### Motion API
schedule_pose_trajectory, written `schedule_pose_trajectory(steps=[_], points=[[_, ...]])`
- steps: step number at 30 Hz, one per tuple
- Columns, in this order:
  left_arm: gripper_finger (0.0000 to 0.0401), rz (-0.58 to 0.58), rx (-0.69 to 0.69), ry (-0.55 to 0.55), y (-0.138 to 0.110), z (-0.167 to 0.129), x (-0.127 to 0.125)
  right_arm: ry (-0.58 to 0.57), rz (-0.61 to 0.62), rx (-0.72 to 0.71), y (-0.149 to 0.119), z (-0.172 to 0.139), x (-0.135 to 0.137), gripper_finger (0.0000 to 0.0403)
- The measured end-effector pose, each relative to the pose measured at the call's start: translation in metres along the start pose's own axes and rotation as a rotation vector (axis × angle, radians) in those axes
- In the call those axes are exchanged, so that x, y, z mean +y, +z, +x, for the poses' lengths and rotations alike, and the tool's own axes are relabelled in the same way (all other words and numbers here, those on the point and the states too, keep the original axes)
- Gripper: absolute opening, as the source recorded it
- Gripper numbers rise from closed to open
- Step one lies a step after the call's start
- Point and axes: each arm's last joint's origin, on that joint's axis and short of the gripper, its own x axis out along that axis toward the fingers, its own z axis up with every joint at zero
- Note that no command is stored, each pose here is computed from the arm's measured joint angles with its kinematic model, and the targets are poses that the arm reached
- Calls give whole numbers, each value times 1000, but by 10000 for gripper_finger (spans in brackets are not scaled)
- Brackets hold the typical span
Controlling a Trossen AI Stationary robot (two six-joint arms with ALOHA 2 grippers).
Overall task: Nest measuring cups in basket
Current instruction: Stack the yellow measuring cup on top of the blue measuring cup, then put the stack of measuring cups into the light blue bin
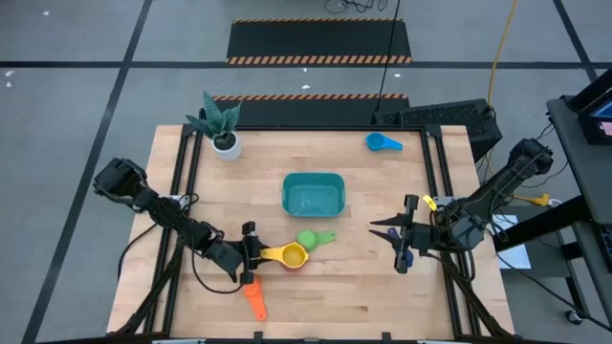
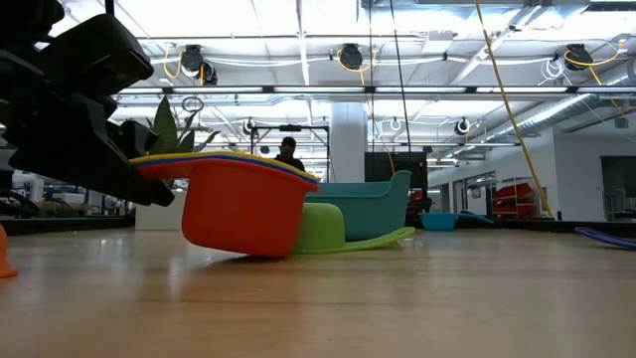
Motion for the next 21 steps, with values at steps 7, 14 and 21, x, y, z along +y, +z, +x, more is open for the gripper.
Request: schedule_pose_trajectory(steps=[7, 14, 21], points=[[207, -6, -7, 0, 1, 0, 0, 0, 0, 0, 0, 0, 0, 73], [259, -30, -15, 13, 1, 0, 0, 0, 0, 0, 0, 0, 0, 73], [201, -35, -14, 14, 1, 0, 0, 0, 0, 0, 0, 0, 0, 73]])
